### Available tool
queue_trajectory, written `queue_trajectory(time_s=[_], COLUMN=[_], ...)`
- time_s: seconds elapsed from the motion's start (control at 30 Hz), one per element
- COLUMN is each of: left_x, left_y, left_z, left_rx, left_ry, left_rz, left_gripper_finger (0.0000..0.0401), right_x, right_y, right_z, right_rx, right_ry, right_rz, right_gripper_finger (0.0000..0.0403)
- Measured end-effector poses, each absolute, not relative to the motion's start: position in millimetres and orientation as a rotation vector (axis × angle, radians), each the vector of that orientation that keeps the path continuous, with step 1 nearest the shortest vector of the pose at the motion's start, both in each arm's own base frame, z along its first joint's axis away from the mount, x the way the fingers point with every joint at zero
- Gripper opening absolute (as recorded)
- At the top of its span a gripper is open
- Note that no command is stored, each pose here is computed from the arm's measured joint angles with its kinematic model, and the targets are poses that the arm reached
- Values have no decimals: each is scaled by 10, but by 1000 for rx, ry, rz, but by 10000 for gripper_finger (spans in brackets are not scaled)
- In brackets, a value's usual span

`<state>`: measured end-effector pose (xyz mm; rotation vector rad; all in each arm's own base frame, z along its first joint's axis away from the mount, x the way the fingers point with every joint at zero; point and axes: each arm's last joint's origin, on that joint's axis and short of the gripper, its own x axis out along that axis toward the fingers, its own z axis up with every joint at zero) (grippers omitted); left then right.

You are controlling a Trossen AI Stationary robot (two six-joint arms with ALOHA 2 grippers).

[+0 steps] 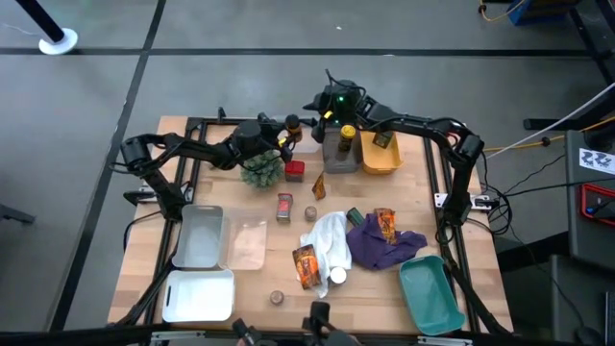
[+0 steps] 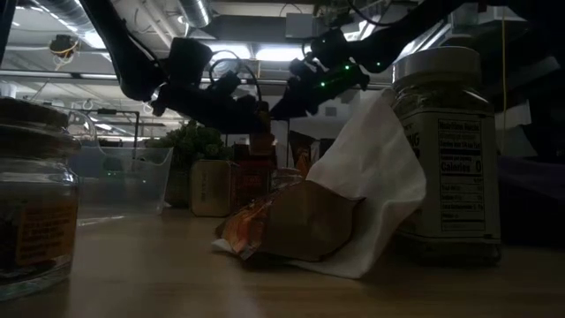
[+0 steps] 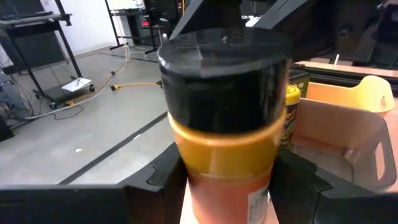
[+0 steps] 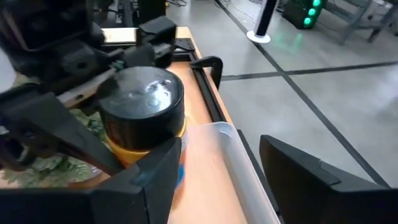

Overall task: Sort spices by type
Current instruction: Put the orange seasoning bottle into the top transparent bin

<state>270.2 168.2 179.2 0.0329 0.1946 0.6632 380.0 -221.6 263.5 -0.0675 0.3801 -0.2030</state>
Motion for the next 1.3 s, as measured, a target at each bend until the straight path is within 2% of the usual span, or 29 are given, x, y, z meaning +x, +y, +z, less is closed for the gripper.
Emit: queue_trajectory(time_s=[0.23, 0.73, 1.3], left_x=[2696, 2510, 2464], left_y=[1690, 1945, 2081], left_z=[1779, 1746, 1482], left_rx=[54, 1, -29], left_ry=[213, 238, 337], left_rz=[674, 781, 812], left_gripper_finger=[169, 169, 169], right_x=[3816, 3760, 3749], right_y=[-2172, -2214, -2218], right_z=[2664, 2734, 2741], right_rx=[-93, -134, -135], right_ry=[363, 407, 412], right_rz=[-132, -350, -360], right_gripper_finger=[225, 225, 225])
